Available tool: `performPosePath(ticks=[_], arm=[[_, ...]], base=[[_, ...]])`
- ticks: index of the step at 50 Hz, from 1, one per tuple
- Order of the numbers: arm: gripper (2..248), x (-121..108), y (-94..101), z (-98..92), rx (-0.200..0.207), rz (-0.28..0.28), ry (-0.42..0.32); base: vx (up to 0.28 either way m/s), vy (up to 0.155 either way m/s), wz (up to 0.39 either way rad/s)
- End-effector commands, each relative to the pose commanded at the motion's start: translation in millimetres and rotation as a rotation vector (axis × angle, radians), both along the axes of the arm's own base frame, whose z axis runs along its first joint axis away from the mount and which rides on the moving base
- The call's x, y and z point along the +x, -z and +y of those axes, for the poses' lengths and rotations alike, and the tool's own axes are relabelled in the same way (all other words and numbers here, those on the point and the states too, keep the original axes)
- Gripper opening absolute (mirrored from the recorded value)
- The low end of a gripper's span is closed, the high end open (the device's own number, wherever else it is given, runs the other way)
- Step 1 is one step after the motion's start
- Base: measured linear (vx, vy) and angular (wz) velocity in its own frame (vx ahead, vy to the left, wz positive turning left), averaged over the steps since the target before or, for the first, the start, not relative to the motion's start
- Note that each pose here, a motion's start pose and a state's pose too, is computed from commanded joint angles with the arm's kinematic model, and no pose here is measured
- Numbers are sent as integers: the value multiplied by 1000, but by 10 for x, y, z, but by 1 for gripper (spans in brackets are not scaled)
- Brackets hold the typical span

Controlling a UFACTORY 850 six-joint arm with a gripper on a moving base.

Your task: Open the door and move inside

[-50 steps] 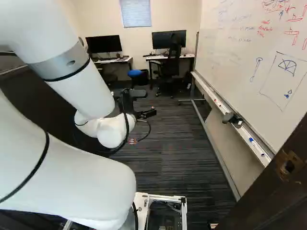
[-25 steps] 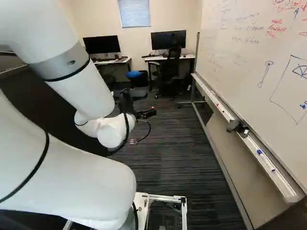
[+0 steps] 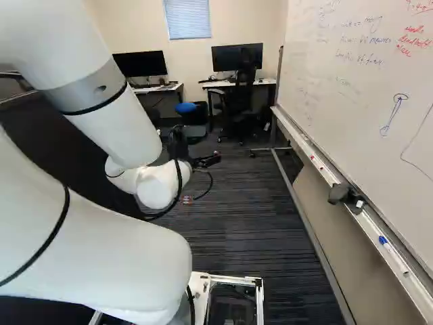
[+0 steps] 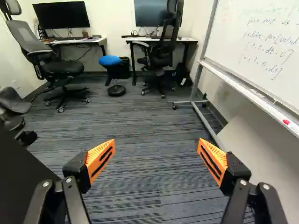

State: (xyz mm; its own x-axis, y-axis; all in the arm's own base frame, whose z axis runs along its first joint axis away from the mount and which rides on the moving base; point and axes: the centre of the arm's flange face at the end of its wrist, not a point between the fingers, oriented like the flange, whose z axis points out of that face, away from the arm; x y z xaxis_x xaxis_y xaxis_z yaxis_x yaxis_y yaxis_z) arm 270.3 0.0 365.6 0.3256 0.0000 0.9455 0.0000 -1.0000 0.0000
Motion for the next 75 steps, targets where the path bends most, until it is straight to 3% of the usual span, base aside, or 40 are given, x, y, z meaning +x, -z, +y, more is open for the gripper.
performPosePath(ticks=[75], arm=[[247, 0, 0, 0, 0, 0, 0]], base=[[241, 6, 15]])
